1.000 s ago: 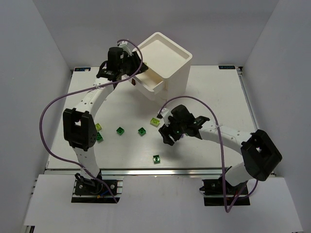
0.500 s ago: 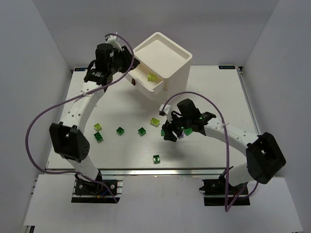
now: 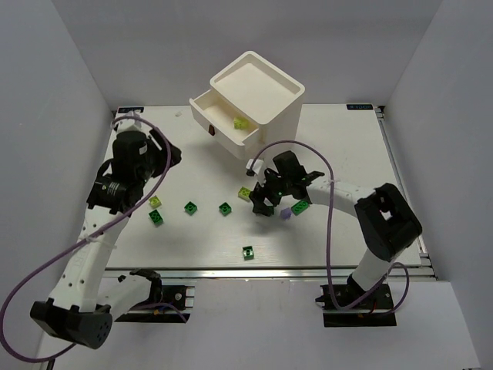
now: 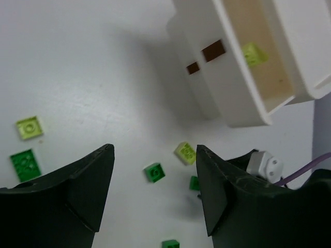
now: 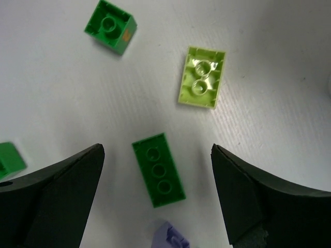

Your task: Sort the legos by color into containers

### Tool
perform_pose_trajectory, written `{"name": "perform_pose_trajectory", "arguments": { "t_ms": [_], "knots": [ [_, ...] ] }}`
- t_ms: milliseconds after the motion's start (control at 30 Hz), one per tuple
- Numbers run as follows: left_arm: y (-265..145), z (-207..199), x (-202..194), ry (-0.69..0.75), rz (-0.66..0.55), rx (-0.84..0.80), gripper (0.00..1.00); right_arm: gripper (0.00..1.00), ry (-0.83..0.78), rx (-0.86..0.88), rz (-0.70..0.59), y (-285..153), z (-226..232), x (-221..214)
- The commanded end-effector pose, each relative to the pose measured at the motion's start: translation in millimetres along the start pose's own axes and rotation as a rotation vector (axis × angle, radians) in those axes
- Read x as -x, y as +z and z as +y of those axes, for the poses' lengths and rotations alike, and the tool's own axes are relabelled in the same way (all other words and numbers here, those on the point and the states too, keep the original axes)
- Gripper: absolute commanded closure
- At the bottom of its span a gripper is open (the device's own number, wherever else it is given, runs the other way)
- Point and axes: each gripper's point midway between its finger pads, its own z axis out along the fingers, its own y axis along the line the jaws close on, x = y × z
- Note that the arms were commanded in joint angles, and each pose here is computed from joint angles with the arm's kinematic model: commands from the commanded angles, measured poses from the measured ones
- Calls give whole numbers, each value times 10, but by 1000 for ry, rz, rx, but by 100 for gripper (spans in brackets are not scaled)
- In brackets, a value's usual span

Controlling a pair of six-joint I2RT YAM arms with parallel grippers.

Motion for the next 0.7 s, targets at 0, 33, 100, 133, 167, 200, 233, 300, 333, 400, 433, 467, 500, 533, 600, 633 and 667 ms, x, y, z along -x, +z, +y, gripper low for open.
{"name": "perform_pose_trajectory", "arguments": {
  "t_ms": [0, 33, 100, 133, 167, 200, 233, 300, 333, 400, 433, 467, 500, 533, 600, 633, 667],
  "knots": [
    [-170, 453, -322, -44, 50, 163, 26, 11, -93, -91, -107, 87, -308, 427],
    [-205, 500, -357, -52, 50, 176, 25, 11, -99, -104, -107, 108, -341, 436],
    [-277, 610, -459, -78, 56, 205, 25, 11, -95, -160, -116, 182, -470, 448],
    [-298, 642, -495, -85, 59, 212, 25, 11, -98, -166, -110, 237, -492, 447],
    [-314, 681, -542, -92, 66, 223, 25, 11, -101, -177, -121, 260, -531, 484],
    [-313, 723, -615, -106, 77, 232, 25, 11, -80, -224, -110, 279, -614, 465],
    [-349, 735, -625, -114, 71, 227, 25, 11, -60, -232, -100, 349, -656, 455],
    [-361, 793, -700, -129, 80, 244, 25, 11, -48, -225, -74, 411, -667, 405],
    [-381, 811, -724, -132, 84, 248, 25, 11, -42, -219, -67, 459, -670, 380],
    [-385, 847, -762, -136, 89, 260, 25, 11, -45, -202, -72, 497, -642, 382],
    [-392, 854, -767, -137, 89, 262, 25, 11, -45, -197, -72, 513, -636, 370],
    [-389, 867, -785, -136, 94, 266, 25, 11, -47, -190, -74, 532, -620, 373],
    [-386, 880, -791, -135, 93, 271, 25, 12, -48, -190, -72, 547, -620, 367],
    [-374, 904, -810, -133, 94, 279, 25, 12, -49, -182, -67, 595, -589, 355],
    [-352, 933, -842, -129, 101, 291, 25, 14, -47, -182, -65, 624, -599, 362],
    [-335, 959, -865, -127, 104, 303, 25, 15, -41, -177, -54, 658, -585, 319],
    [-313, 976, -890, -124, 112, 312, 25, 16, -43, -179, -53, 668, -587, 317]
  ]
}}
